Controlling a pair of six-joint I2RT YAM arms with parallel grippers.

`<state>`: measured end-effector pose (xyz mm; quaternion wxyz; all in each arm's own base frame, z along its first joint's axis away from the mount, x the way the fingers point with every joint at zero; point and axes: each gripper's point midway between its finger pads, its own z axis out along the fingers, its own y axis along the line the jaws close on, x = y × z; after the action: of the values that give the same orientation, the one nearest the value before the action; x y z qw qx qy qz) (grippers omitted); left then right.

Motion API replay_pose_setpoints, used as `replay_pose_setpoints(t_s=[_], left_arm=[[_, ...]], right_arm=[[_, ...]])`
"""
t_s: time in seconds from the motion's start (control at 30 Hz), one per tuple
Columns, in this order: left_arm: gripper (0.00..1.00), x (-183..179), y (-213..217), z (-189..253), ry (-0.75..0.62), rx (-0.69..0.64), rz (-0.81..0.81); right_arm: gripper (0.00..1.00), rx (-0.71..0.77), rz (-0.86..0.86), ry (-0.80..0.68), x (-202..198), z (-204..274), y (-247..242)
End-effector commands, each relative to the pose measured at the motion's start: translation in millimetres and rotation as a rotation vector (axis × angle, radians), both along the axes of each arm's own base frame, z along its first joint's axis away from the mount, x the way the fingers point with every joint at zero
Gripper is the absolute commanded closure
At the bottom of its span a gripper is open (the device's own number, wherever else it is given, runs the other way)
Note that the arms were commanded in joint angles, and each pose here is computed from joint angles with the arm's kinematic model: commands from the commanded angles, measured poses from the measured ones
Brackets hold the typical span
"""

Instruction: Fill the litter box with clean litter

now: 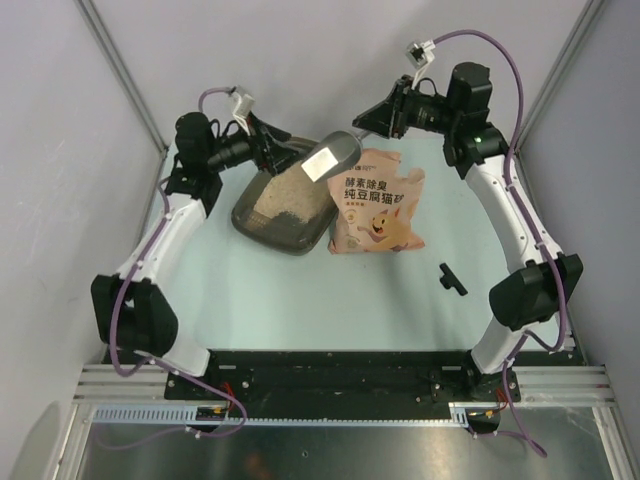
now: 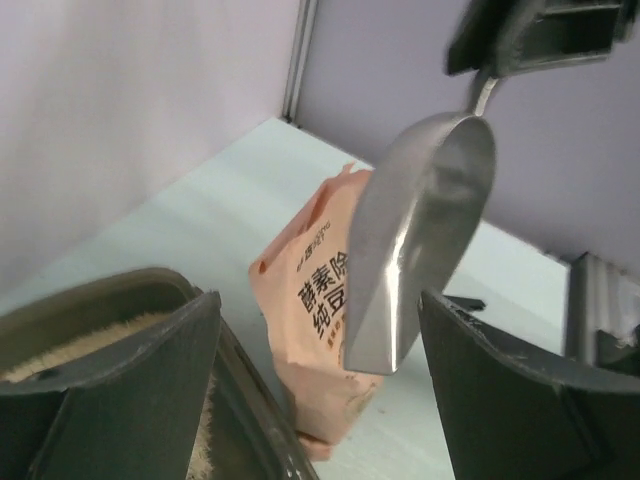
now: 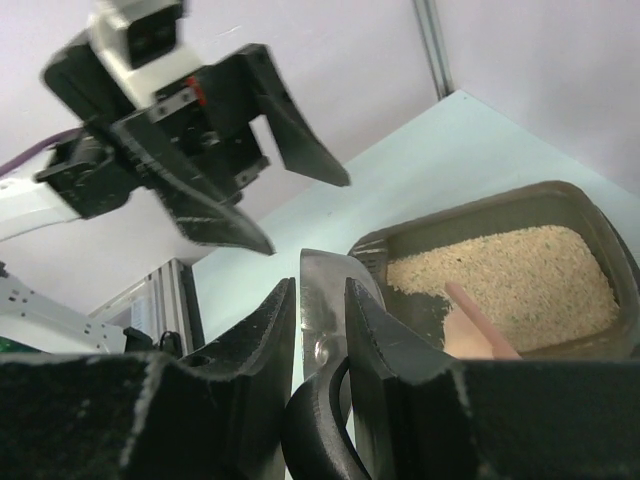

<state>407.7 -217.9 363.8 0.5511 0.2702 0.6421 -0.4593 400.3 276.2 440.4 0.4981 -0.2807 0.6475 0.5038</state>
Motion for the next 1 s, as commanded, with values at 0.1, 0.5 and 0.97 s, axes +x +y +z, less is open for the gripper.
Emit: replay_pose_setpoints(t_s=[0.1, 0.5, 0.97], left_arm=[[0.15, -41, -40, 18, -0.498, 0.304, 0.082], [0.35, -15, -62, 30, -0.631, 0.394, 0.258], [1.0, -30, -90, 1, -0.55, 0.366, 0.074]], right_arm=[[1.0, 0.009, -0.026, -0.08, -26, 25, -12], [1.0, 0.004, -0.017, -0.088, -38, 25, -16], [0.82, 0.011, -0.075, -0.007, -22, 10, -42]])
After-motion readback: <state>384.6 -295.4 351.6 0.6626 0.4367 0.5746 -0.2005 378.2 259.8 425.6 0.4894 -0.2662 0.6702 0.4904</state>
